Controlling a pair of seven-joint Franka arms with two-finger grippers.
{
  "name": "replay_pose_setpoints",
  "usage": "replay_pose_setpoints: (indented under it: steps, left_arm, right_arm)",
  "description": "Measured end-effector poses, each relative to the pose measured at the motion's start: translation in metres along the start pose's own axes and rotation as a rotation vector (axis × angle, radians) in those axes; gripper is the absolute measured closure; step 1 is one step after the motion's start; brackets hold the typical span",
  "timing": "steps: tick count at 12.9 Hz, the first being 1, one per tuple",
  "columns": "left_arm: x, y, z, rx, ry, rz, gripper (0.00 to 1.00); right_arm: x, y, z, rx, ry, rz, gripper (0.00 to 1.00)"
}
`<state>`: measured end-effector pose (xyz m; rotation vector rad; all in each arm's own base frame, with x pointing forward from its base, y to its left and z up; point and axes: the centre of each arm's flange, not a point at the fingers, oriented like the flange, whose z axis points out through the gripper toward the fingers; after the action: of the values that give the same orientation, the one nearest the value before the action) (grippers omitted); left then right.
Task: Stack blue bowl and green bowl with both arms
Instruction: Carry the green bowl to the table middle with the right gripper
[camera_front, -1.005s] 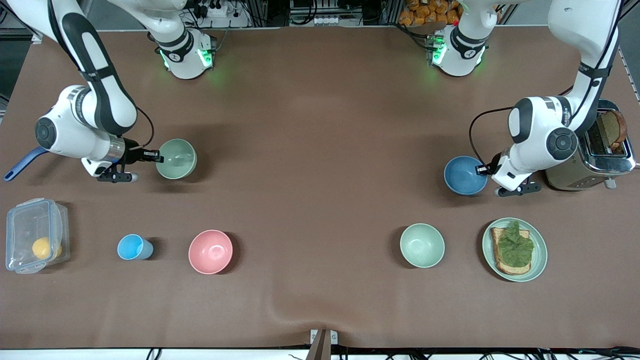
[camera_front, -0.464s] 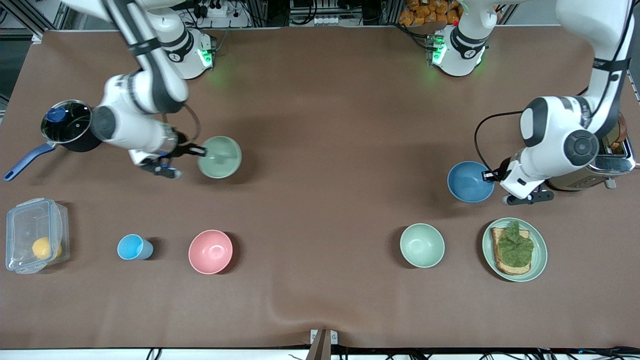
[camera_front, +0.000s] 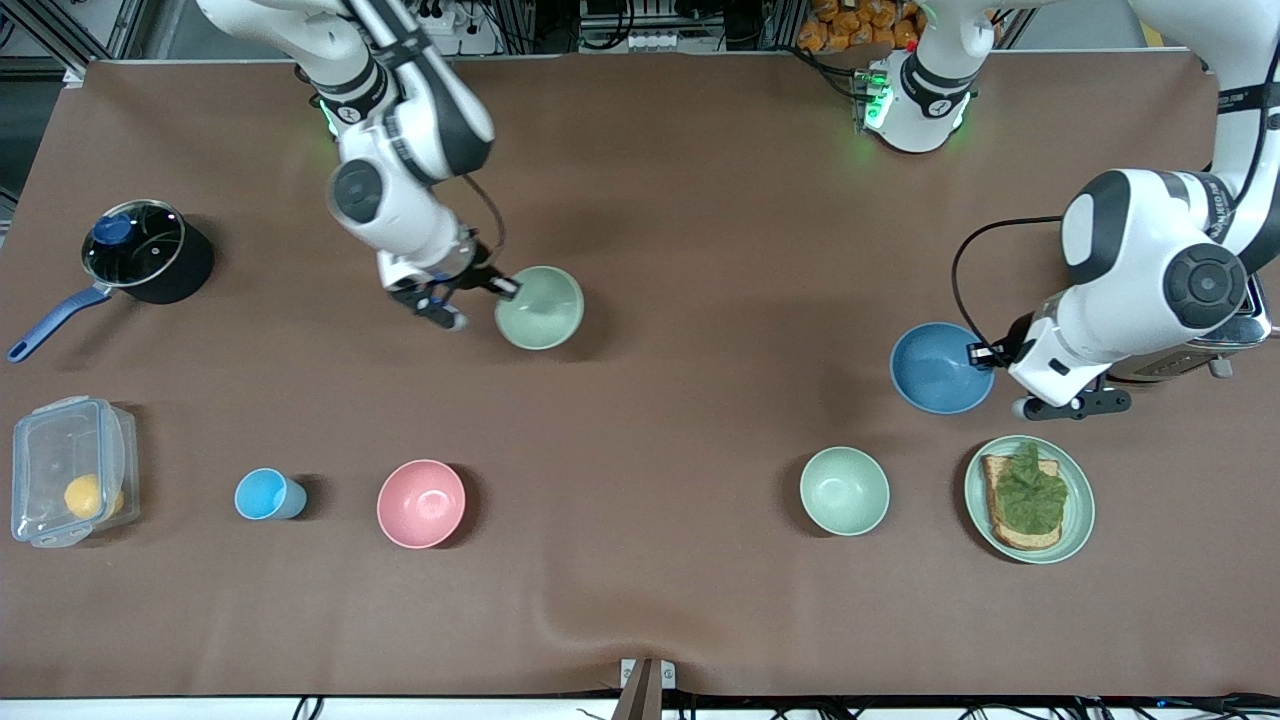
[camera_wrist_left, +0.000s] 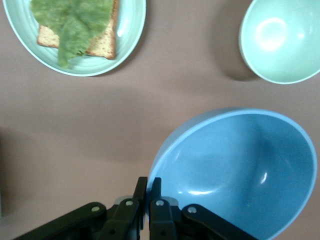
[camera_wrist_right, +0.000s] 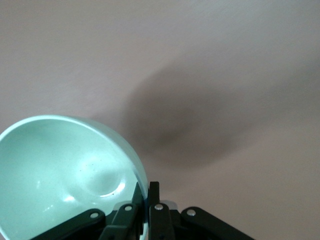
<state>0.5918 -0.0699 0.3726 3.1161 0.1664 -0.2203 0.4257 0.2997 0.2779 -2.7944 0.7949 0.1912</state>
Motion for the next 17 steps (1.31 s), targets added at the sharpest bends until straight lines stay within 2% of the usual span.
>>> replay_pose_setpoints:
  steps: [2, 7, 13, 17]
  left_arm:
    - [-0.001, 0.008, 0.003, -0.001, -0.005, -0.01, 0.95]
    - [-0.001, 0.008, 0.005, 0.0, -0.009, -0.014, 0.95]
    - [0.002, 0.011, 0.0, -0.015, -0.001, -0.016, 0.95]
    - [0.002, 0.017, 0.0, -0.069, -0.015, -0.037, 0.95]
  right_arm:
    - [-0.031, -0.02, 0.019, 0.033, 0.034, 0.023, 0.95]
    - [-0.085, -0.065, 0.058, 0.101, 0.069, 0.057, 0.95]
    - [-0.104, -0.09, 0.106, 0.093, 0.072, 0.067, 0.95]
    - [-0.106, -0.096, 0.116, 0.095, 0.084, 0.061, 0.95]
